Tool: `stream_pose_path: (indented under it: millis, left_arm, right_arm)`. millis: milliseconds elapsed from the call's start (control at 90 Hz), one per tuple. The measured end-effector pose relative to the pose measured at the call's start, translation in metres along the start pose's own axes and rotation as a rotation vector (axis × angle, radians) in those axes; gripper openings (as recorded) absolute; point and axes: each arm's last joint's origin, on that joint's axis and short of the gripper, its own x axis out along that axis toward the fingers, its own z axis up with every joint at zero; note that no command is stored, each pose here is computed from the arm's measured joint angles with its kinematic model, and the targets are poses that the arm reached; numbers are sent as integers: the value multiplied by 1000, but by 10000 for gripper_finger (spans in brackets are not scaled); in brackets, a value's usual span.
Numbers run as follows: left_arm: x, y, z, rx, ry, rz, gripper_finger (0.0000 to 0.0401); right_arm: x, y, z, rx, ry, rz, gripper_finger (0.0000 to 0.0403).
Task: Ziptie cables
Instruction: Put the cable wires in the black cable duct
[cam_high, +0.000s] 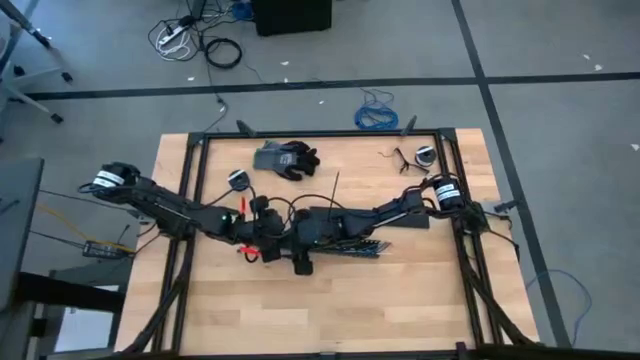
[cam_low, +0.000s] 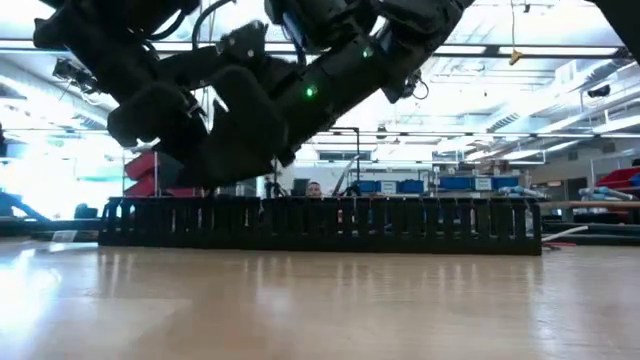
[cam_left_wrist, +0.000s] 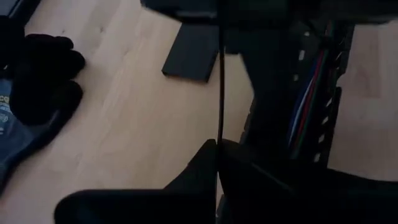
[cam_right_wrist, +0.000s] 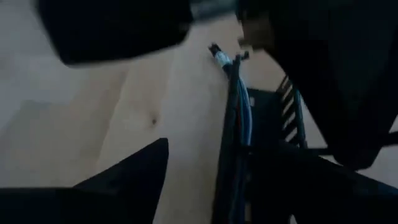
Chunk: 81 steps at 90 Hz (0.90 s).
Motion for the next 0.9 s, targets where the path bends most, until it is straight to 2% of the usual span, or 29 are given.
stream_pose_path:
  millis: [156, 233, 411, 900]
  left_arm:
    - [0, 0, 1, -12, -10, -3, 0]
    - [0, 0, 1, -13, -10, -2, 0]
    - [0, 0, 1, -12, -10, 2, 0]
    - [0, 0, 1, -16, -13, -6, 0]
  right_arm:
    - [0, 0, -5, -15, 47, -10, 285]
    - [0, -2, -9, -25, 89, -68, 285]
    - [-1, -5, -8, -25, 82, -173, 285]
    - [2, -9, -9, 16, 71, -185, 285]
